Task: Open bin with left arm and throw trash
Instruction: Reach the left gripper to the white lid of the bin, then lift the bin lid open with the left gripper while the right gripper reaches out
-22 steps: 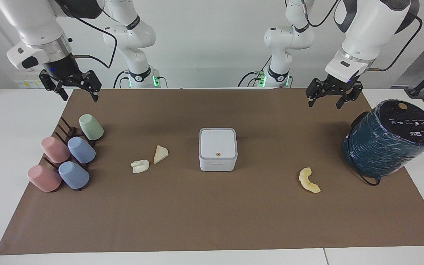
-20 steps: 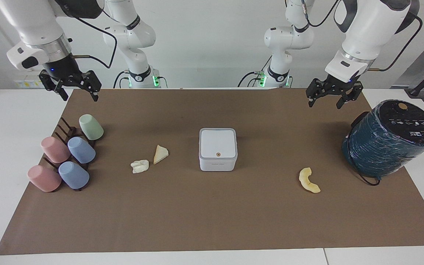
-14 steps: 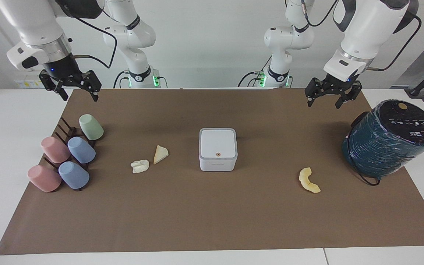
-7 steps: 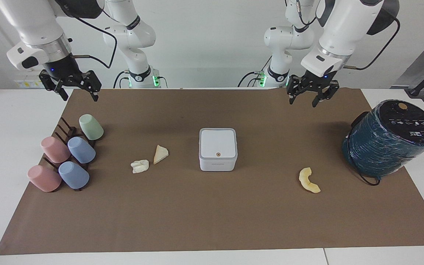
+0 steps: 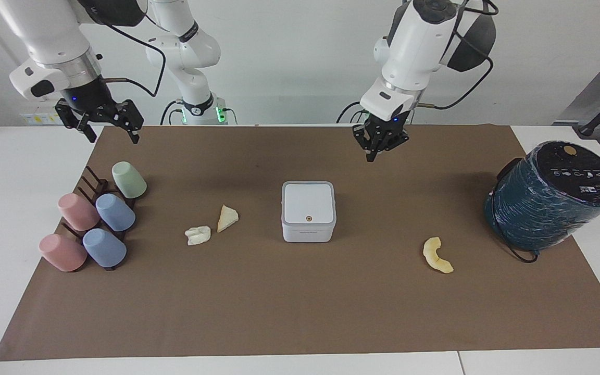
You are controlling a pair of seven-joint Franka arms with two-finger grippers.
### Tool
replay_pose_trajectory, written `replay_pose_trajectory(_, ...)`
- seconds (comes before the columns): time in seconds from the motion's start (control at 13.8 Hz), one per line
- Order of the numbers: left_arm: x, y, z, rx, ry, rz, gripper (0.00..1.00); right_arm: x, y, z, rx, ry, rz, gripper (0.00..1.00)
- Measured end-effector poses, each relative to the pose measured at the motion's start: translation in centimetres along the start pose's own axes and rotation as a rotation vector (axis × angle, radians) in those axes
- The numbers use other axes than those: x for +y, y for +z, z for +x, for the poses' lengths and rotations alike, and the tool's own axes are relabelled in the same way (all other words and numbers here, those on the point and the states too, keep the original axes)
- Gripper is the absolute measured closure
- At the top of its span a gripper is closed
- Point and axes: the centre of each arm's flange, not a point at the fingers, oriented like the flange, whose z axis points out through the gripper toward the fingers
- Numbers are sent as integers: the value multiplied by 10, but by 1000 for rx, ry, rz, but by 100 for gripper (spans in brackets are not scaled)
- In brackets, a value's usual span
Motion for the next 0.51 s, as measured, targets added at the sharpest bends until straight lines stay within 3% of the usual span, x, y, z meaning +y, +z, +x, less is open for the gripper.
replay_pose_trajectory(0.22, 41, 39, 6, 38, -38, -44, 99, 0, 0, 0, 0, 0, 0, 0)
replay_pose_trajectory(0.51, 56, 61, 22, 93, -83, -133, 99, 0, 0, 0, 0, 0, 0, 0)
